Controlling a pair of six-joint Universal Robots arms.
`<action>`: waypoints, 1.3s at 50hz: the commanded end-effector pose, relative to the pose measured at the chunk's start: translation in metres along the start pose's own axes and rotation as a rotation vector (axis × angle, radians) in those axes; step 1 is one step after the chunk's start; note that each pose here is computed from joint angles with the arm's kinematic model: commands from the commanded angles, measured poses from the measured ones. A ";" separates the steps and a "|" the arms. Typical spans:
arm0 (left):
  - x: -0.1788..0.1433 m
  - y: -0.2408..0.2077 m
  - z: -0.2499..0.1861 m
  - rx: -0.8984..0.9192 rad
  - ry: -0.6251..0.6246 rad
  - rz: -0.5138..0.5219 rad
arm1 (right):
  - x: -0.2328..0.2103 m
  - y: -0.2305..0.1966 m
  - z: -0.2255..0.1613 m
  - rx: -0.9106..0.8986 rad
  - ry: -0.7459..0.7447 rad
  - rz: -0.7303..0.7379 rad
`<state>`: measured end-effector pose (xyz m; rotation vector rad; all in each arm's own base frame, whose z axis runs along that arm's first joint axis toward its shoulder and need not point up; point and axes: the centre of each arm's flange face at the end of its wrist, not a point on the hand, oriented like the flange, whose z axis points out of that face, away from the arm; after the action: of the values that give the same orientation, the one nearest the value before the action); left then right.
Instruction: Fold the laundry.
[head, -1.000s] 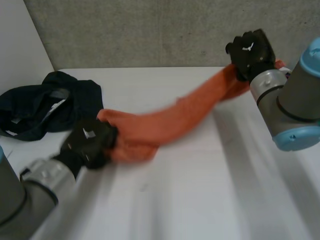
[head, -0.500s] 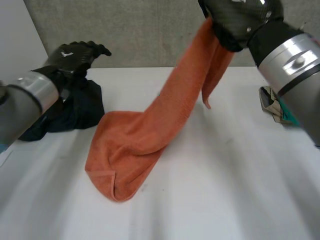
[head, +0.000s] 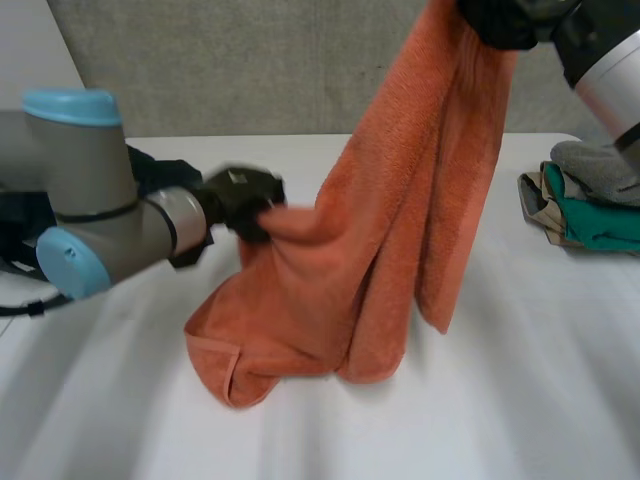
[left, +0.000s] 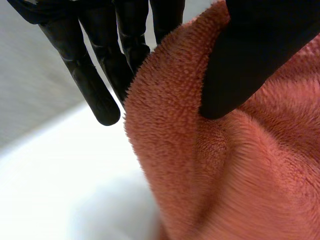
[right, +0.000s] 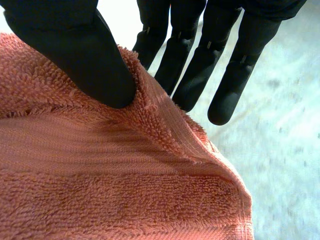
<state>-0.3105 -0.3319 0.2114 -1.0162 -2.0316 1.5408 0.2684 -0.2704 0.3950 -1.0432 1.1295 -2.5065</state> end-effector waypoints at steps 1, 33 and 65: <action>-0.054 -0.090 -0.013 0.419 -0.410 0.156 | 0.012 0.054 0.027 -0.122 0.131 -0.126; 0.007 0.091 -0.057 -0.047 -0.396 0.125 | -0.119 0.212 -0.082 -0.720 -0.103 -0.176; -0.038 0.049 -0.072 -0.332 -0.230 0.229 | -0.120 0.191 -0.105 -0.794 -0.125 -0.081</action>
<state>-0.2231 -0.2979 0.2138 -1.1996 -2.4166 1.6087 0.2686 -0.2854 0.1464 -1.4049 2.1367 -1.9946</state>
